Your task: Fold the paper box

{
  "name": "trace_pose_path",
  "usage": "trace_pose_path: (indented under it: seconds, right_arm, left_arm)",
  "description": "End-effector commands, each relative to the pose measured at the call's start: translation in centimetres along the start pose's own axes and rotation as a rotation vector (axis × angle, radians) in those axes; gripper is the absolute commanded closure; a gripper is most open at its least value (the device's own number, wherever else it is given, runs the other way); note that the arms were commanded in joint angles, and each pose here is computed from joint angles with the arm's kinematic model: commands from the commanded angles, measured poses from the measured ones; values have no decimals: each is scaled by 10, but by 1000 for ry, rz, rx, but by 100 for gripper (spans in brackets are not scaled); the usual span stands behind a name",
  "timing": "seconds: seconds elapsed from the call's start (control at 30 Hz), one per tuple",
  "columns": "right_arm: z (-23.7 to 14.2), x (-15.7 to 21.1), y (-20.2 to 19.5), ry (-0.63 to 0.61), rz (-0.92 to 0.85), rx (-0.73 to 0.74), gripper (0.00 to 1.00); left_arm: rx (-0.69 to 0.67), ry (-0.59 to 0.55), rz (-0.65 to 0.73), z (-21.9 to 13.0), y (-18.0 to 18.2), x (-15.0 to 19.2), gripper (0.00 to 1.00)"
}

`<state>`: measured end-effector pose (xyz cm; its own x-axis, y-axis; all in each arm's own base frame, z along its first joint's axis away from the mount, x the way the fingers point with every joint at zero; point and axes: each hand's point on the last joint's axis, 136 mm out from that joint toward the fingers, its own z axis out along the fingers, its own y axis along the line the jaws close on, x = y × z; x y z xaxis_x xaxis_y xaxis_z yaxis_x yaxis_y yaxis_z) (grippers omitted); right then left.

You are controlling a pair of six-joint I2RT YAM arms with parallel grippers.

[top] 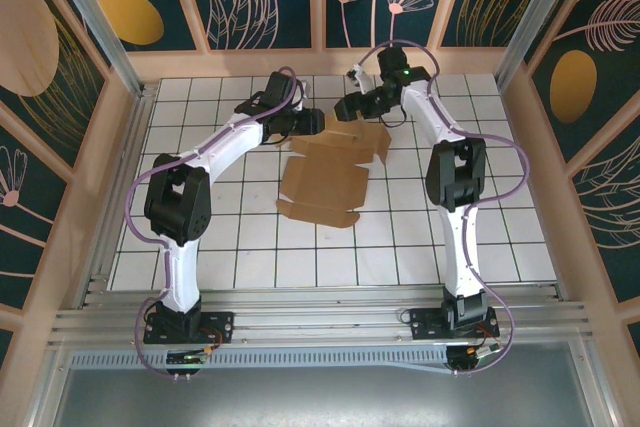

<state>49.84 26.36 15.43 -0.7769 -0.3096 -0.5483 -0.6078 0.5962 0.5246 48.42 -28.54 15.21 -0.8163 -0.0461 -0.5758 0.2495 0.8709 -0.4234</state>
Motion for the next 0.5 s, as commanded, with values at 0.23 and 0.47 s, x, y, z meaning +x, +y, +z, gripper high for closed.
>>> trace_pose_path:
  seconds: [0.23,0.47]
  right_arm:
    - [-13,-7,-7,-35,54,2,34]
    - [-20,-12,-3,-53,60,-26,33]
  left_arm:
    - [-47,-49,25,-26,2,-15,29]
    - [-104,-269,154,-90,1,-40,14]
